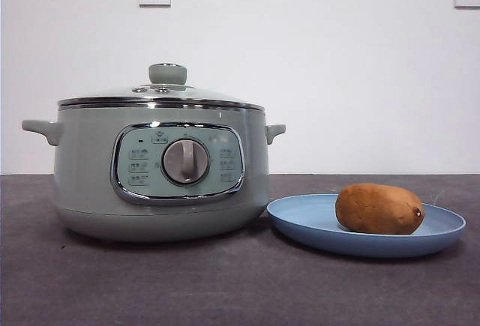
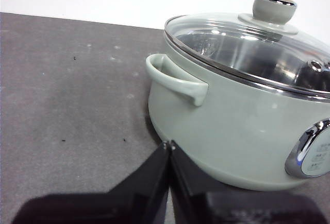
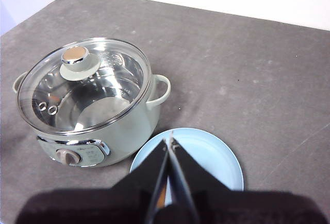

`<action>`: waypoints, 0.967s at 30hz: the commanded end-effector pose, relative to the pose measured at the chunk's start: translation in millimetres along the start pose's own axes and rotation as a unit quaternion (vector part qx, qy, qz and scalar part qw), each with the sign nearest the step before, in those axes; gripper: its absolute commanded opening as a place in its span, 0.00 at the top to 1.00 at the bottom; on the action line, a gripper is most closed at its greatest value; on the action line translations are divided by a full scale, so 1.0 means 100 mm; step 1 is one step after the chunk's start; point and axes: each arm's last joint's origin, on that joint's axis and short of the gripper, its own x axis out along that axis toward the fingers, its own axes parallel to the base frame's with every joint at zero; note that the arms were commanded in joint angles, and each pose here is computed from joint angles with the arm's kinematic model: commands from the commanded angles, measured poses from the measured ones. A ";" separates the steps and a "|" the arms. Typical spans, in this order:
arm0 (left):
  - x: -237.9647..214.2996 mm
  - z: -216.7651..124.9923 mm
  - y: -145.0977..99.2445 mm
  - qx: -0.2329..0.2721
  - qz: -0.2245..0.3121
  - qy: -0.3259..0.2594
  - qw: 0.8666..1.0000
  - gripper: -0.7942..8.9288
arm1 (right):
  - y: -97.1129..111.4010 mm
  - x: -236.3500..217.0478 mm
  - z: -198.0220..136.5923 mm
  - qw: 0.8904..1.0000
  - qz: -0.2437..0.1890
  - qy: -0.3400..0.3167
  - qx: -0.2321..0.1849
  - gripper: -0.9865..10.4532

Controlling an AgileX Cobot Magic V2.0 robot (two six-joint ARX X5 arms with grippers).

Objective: Take the potato out from the steamer,put the potato on the plate,close the lid

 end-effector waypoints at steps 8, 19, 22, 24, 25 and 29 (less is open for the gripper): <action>0.01 -0.04 0.01 -0.002 0.003 0.004 1.000 0.92 | -0.05 -0.20 -0.03 0.999 -0.030 -0.027 -0.034 0.91; 0.01 -0.04 0.01 -0.002 0.003 0.004 1.000 0.92 | -0.39 -0.22 -0.29 0.979 -0.180 -0.085 0.030 0.91; 0.01 -0.04 0.01 -0.002 0.003 0.004 1.000 0.92 | -0.44 -0.10 -0.50 0.972 -0.194 -0.121 0.059 0.91; 0.01 -0.04 0.01 -0.002 0.003 0.004 1.000 0.92 | -0.46 0.00 -0.70 0.968 -0.194 -0.145 0.071 0.91; 0.01 -0.04 0.01 -0.002 0.003 0.004 1.000 0.92 | -0.46 0.05 -0.79 0.966 -0.193 -0.153 0.073 0.91; 0.01 -0.04 0.01 -0.002 0.003 0.004 1.000 0.92 | -0.48 0.26 -1.27 0.959 -0.190 -0.189 0.089 0.91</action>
